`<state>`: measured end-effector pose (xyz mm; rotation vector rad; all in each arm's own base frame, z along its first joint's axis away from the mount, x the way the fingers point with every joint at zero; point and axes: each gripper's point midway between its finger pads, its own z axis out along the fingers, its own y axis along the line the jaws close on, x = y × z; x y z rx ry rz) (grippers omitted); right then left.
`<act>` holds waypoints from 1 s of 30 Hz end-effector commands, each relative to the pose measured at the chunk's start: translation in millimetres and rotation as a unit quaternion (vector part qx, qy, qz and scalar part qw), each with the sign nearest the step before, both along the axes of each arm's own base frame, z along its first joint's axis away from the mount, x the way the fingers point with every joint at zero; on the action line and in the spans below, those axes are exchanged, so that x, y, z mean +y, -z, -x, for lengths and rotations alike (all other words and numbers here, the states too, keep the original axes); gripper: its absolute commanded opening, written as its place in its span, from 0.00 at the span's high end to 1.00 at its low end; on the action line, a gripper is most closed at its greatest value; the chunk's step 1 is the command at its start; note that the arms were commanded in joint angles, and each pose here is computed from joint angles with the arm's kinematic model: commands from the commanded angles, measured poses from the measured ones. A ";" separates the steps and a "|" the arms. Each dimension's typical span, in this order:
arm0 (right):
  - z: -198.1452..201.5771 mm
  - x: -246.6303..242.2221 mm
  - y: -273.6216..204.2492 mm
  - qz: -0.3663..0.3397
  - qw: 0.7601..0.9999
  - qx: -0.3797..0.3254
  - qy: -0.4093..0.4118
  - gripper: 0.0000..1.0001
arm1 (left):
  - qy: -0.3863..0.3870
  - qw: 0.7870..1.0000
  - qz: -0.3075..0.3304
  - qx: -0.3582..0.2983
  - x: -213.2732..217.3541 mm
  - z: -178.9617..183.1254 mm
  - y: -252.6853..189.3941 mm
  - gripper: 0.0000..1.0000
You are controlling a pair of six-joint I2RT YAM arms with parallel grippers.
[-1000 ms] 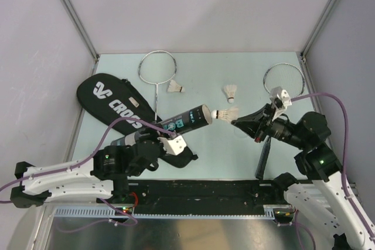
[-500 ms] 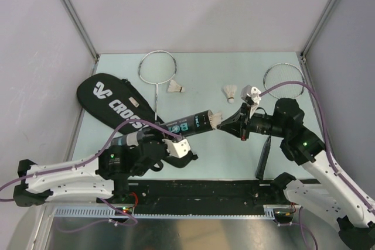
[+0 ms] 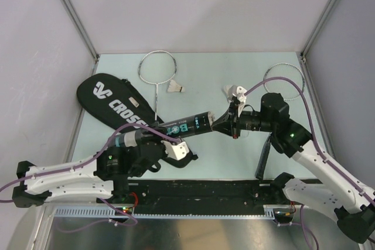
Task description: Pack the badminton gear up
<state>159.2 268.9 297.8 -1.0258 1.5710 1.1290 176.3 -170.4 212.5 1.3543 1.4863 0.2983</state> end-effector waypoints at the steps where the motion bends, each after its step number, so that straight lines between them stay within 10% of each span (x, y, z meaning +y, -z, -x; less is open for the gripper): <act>1: 1.0 12.0 -27.8 -0.031 0.998 -0.047 -0.029 1.00 | 0.007 0.999 0.034 -0.030 -8.7 -4.0 -20.4 0.42; 9: 6.2 20.8 -21.6 -0.028 0.997 -0.037 -0.054 0.97 | 0.001 0.999 0.035 -0.041 -7.0 -6.6 -21.5 0.42; 20: 5.3 -11.2 -31.8 -0.034 0.999 -0.009 0.007 0.35 | -0.010 0.998 0.045 -0.046 -1.7 -9.0 -20.1 0.42; 30: -51.5 -51.6 -51.7 -0.091 0.993 0.038 0.059 0.29 | -0.016 0.998 0.050 -0.032 -6.3 -9.3 -10.3 0.42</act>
